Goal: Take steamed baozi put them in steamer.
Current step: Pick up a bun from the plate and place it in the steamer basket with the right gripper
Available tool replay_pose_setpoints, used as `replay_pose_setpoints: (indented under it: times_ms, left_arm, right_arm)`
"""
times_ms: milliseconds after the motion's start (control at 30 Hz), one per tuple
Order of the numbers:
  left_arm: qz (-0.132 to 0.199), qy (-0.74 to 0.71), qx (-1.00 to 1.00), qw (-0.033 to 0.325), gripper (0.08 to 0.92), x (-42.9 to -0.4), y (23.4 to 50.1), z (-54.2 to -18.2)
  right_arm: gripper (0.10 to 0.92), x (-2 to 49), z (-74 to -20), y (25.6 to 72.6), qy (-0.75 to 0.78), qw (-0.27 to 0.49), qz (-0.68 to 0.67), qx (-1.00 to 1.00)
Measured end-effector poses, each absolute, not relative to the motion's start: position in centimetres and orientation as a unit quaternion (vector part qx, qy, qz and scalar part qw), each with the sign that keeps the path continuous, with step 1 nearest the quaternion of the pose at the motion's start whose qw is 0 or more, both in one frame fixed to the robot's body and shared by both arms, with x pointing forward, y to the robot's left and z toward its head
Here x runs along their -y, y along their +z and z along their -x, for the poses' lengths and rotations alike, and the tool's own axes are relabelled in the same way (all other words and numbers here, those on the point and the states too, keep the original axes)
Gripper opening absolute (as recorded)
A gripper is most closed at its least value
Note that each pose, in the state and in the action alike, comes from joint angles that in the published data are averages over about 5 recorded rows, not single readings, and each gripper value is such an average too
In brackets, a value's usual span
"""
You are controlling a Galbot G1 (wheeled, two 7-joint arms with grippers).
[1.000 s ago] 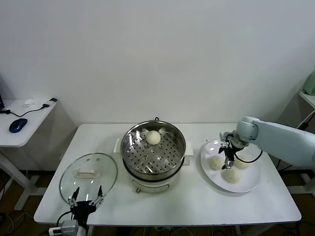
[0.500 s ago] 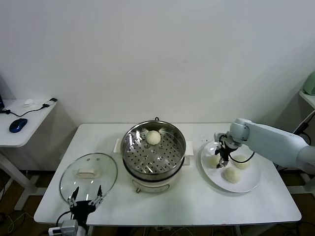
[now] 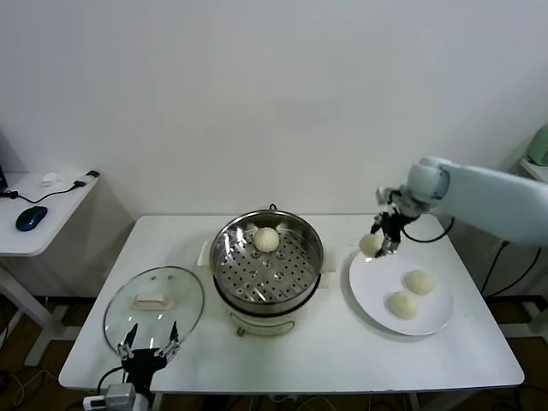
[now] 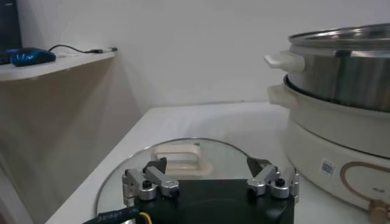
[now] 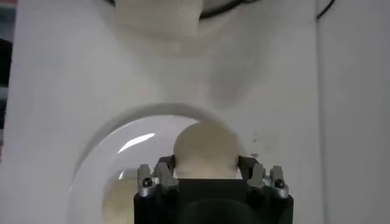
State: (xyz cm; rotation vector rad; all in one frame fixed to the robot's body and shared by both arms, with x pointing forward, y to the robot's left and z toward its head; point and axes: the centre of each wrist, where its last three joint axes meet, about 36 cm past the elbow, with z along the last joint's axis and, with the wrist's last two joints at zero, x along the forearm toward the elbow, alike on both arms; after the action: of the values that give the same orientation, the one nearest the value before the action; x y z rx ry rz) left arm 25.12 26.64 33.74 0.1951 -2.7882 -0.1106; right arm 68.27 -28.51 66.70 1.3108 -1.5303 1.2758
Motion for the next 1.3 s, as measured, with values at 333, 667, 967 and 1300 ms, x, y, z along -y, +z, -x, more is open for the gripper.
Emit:
replay_pose_setpoints:
  times_ms: [333,667,967,1300]
  left_arm:
    - [-0.069,-0.038,0.983,0.165,0.823,-26.7,34.4,-25.4]
    - [-0.067,-0.038,0.983,0.165,0.823,-26.7,34.5,-25.4]
    - [-0.065,-0.037,0.983,0.167,0.823,-26.6,34.5,-25.5]
    - [-0.066,-0.035,0.983,0.168,0.823,-26.6,34.5,-25.7]
  right_arm:
    - [0.679,14.2,-63.7,72.3,0.485,0.312,-0.56,0.595]
    - [0.679,5.3,-61.8,67.1,0.489,0.337,-0.56,0.577]
    - [0.679,1.3,-63.2,61.6,0.489,0.36,-0.545,0.578]
    - [0.704,-1.5,-64.1,58.5,0.487,0.365,-0.539,0.583]
